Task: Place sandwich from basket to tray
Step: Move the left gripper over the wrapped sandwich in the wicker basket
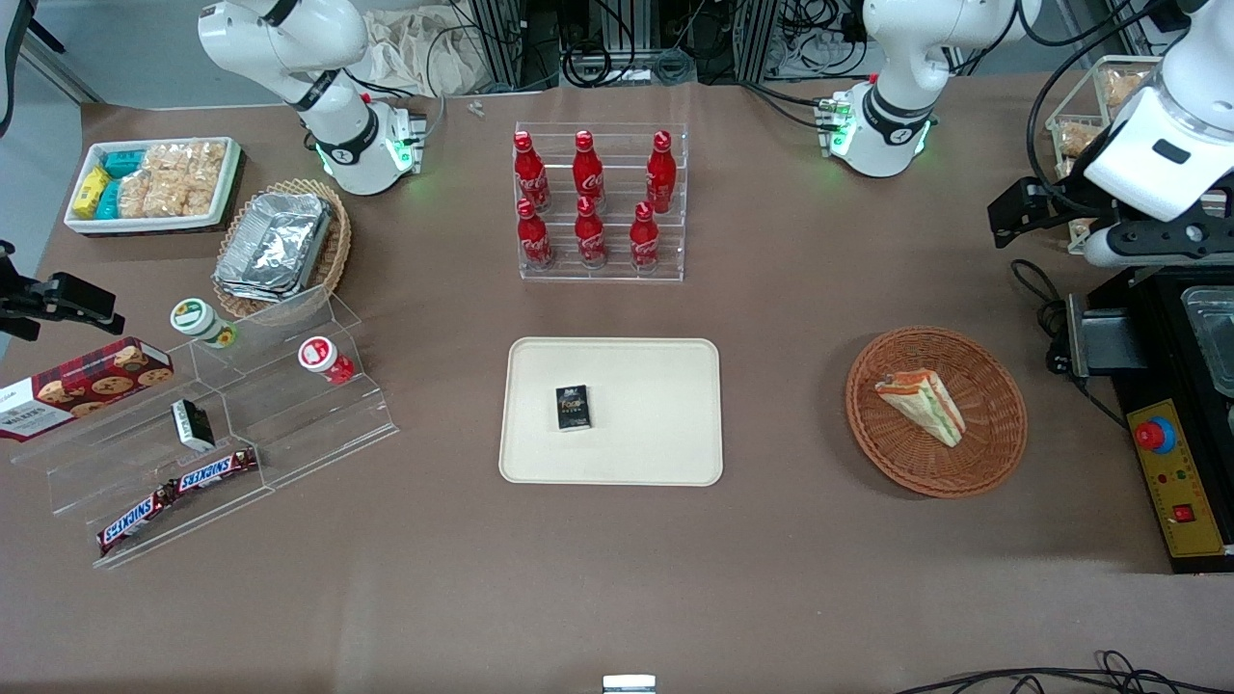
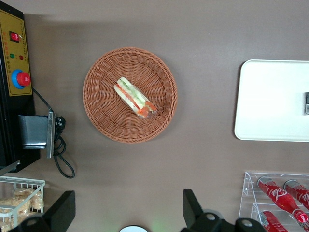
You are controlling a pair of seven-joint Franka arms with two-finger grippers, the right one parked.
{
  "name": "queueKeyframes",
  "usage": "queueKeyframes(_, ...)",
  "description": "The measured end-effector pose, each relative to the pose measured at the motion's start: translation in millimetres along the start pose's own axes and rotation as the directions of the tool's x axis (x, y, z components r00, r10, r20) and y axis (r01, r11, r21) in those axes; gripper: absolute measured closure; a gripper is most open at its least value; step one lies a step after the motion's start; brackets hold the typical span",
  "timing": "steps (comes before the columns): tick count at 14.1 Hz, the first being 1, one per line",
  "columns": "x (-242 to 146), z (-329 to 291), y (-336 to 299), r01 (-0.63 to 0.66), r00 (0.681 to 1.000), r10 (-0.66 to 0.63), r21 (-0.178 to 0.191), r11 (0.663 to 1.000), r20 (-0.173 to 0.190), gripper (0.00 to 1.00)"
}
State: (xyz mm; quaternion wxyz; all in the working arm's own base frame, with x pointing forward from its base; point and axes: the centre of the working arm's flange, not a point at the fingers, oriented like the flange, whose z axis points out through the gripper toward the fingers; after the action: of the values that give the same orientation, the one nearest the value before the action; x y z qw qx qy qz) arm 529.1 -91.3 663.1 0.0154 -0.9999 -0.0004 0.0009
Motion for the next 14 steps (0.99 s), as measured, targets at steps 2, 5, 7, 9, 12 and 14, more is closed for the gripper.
queueKeyframes(2,0.4,0.8,0.1,0.000,1.000,0.000,0.000,1.000,0.002,0.00)
queueKeyframes(5,1.8,3.7,0.0,0.006,1.000,-0.006,0.001,1.000,0.008,0.00)
queueKeyframes(7,4.1,15.0,-0.7,0.048,0.998,-0.048,0.006,0.999,0.031,0.00)
queueKeyframes(9,10.2,39.1,-1.2,0.115,0.991,-0.116,0.017,0.993,0.063,0.00)
queueKeyframes(12,24.9,92.6,-7.7,0.215,0.975,-0.216,0.022,0.976,0.061,0.00)
queueKeyframes(14,28.3,134.3,-13.9,0.267,0.961,-0.268,0.025,0.963,0.063,0.00)
